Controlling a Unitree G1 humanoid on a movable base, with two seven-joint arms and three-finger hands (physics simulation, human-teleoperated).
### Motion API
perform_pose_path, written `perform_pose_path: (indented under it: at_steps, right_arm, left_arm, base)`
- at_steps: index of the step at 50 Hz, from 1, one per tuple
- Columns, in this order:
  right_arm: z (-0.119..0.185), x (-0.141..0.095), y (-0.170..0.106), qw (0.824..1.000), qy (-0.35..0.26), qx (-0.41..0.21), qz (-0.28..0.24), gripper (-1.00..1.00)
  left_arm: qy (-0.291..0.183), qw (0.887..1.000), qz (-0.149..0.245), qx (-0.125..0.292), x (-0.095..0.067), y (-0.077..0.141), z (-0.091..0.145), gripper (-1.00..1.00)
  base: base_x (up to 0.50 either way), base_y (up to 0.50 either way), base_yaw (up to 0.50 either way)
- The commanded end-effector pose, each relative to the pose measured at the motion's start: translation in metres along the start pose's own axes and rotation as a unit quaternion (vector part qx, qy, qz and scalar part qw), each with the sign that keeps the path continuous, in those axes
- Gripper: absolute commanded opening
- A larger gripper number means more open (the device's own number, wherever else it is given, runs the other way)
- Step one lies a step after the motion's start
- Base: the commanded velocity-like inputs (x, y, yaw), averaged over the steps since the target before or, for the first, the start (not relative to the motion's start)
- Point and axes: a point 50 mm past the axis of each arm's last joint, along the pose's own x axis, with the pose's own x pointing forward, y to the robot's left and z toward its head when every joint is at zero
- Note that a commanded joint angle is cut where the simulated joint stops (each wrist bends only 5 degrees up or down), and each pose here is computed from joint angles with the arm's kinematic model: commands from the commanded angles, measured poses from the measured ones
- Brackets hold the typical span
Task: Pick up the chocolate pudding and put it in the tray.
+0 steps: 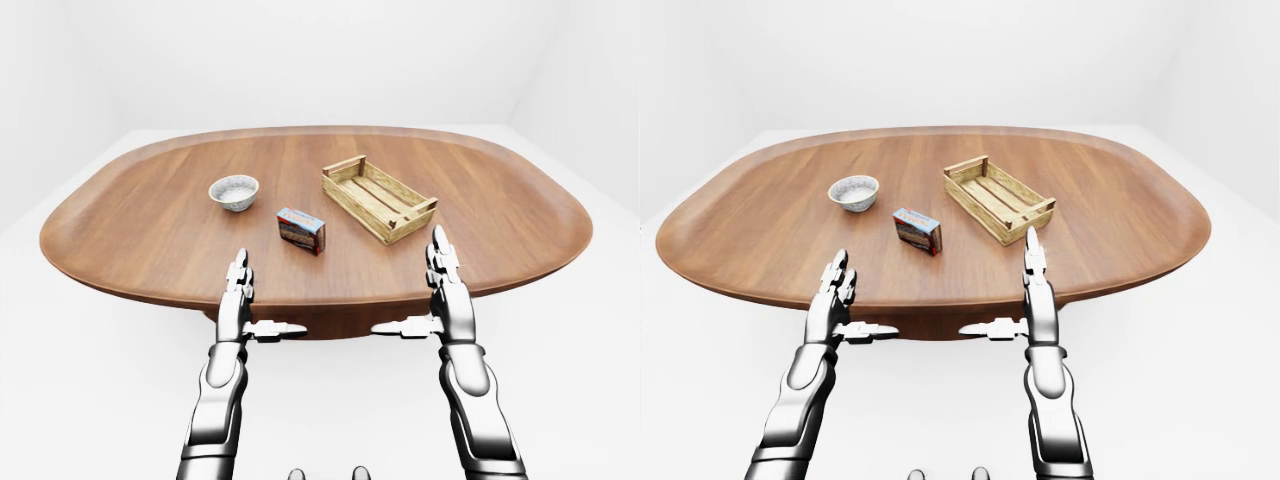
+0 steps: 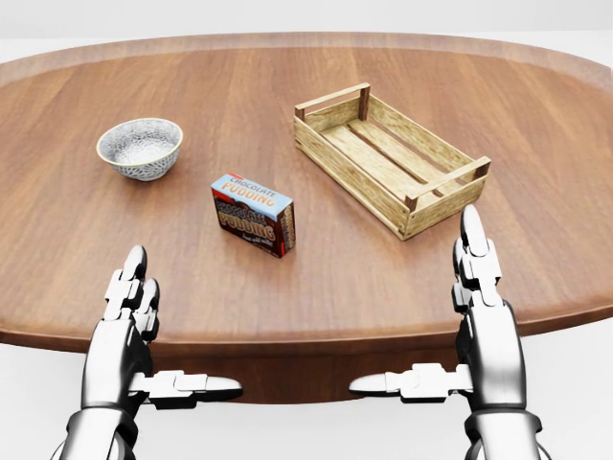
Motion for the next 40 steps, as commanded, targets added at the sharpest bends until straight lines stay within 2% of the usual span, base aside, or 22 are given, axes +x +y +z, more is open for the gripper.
perform_pose_path:
  at_steps: [1,18,40]
  right_arm:
    - [-0.0004,-0.0003,0.0006,1.0,0.001,0.0,0.001,1.0]
    - [-0.003,0.0009,0.0,1.0,0.006,0.006,-0.001,1.0]
    - [0.0062,-0.0012,-0.0035,1.0,-0.012,0.008,-0.014,1.0]
  left_arm:
    - [0.0,1.0,0.001,0.0,0.0002,0.0003,-0.0007,1.0]
    - [0.001,1.0,0.001,0.0,0.0014,0.0006,-0.0015,1.0]
    - [0.003,1.0,0.002,0.0,0.0001,0.0007,0.0,1.0]
  base:
    - [0.0,0.34,0.0]
    - [0.0,0.33,0.0]
    - [0.0,0.0,0.0]
